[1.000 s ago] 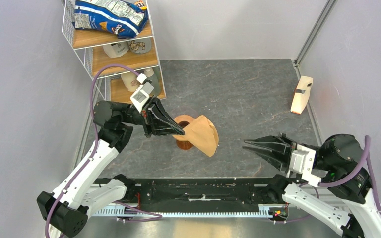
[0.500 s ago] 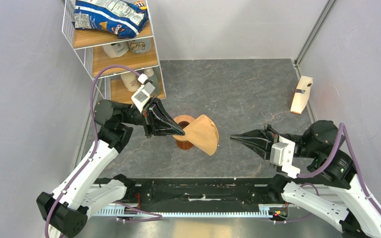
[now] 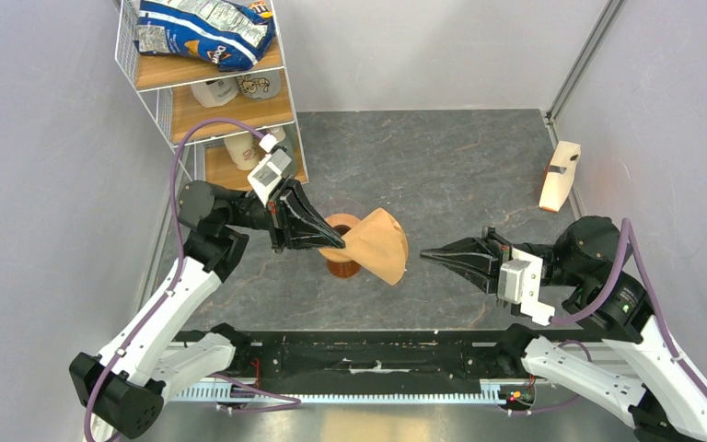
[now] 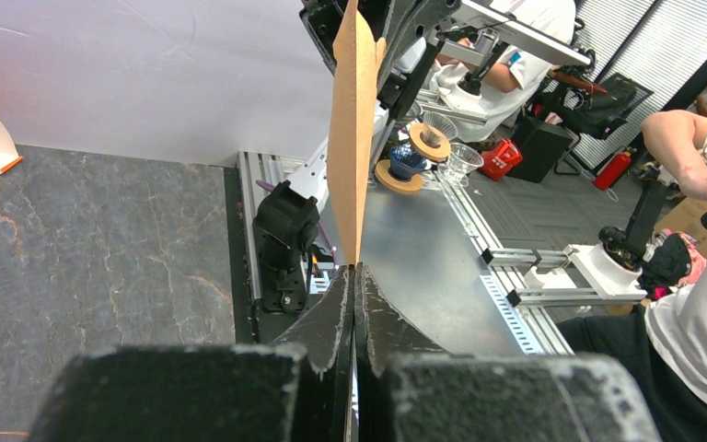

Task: Place the coffee filter in the dripper

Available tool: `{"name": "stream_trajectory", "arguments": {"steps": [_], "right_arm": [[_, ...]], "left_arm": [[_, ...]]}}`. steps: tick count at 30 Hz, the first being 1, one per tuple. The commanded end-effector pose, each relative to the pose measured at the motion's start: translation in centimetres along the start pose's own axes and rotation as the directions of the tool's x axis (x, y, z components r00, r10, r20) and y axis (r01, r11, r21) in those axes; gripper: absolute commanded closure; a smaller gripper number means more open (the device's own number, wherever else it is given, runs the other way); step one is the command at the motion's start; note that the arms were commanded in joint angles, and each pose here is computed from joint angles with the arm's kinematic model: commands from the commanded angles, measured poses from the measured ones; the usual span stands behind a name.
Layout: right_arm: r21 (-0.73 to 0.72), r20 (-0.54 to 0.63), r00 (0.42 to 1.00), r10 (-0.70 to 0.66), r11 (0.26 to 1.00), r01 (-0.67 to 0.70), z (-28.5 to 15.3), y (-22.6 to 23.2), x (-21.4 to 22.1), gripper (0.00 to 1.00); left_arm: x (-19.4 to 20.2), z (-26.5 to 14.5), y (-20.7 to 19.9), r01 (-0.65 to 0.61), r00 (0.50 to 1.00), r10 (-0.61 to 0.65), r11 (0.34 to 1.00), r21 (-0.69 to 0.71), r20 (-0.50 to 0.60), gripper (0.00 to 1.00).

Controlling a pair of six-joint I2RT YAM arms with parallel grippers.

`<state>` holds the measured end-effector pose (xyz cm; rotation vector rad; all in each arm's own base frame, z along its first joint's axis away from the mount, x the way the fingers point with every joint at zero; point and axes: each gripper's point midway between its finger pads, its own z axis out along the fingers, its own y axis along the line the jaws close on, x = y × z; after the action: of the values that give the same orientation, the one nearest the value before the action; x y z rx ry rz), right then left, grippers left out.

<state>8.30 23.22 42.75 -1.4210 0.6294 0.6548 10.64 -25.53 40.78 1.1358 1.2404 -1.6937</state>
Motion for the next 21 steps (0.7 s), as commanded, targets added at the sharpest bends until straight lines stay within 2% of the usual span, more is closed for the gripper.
{"name": "stream_trajectory", "arguments": {"steps": [1,21], "right_arm": [[0.013,0.044,0.998,-0.038,0.999,0.038,0.2,-1.1,-1.7,1.00],[-0.003,0.010,1.000,-0.026,1.000,0.026,1.9,-1.6,0.2,1.00]], "left_arm": [[-1.4,0.4,-0.6,-0.073,0.997,0.073,0.997,0.011,0.012,0.98],[-1.3,0.8,0.3,-0.022,0.999,0.022,1.000,-0.018,0.025,0.98]]}}
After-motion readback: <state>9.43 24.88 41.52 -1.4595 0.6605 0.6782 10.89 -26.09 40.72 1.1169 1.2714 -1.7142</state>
